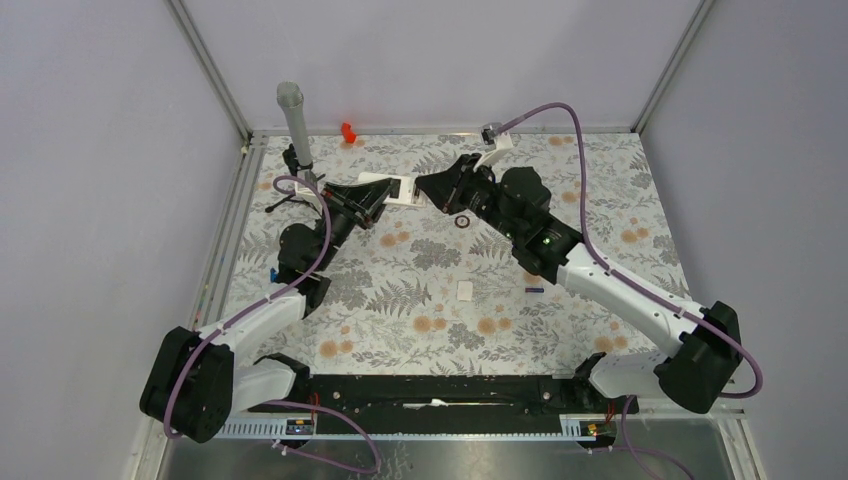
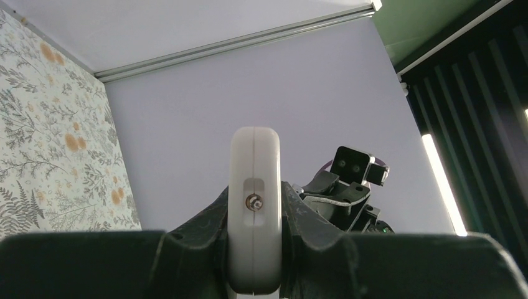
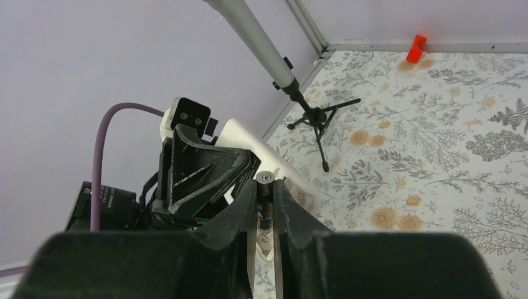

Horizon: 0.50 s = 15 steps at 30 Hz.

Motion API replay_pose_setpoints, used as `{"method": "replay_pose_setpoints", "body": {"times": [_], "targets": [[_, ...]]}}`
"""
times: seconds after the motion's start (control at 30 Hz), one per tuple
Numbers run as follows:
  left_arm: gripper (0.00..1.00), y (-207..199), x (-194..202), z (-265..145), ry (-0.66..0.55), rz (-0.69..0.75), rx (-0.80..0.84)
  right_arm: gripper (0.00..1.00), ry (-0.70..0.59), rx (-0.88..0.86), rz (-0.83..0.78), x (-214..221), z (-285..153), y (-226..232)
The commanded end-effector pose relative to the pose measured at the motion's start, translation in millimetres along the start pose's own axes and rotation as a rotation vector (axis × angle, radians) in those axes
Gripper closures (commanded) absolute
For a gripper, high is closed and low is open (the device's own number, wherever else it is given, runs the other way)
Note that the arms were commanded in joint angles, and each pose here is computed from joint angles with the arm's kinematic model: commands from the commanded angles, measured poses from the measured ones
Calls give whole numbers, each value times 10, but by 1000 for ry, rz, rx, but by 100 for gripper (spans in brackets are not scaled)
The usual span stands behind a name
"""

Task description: Load the batteries into the remote control

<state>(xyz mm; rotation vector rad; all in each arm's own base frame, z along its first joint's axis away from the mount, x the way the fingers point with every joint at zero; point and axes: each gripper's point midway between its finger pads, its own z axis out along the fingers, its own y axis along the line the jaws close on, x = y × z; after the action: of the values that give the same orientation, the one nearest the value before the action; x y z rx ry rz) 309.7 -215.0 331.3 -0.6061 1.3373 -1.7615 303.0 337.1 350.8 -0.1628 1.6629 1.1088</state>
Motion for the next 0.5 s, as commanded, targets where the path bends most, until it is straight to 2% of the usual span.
{"method": "replay_pose_setpoints", "body": {"times": [0.0,0.47], "targets": [[100,-360,-51,-16,-38,-16,121,91,-140,-18,-55,-328,22,189],[100,-488,-59,-42,-56,-10,167,90,-122,81,-112,-152,54,85]]}}
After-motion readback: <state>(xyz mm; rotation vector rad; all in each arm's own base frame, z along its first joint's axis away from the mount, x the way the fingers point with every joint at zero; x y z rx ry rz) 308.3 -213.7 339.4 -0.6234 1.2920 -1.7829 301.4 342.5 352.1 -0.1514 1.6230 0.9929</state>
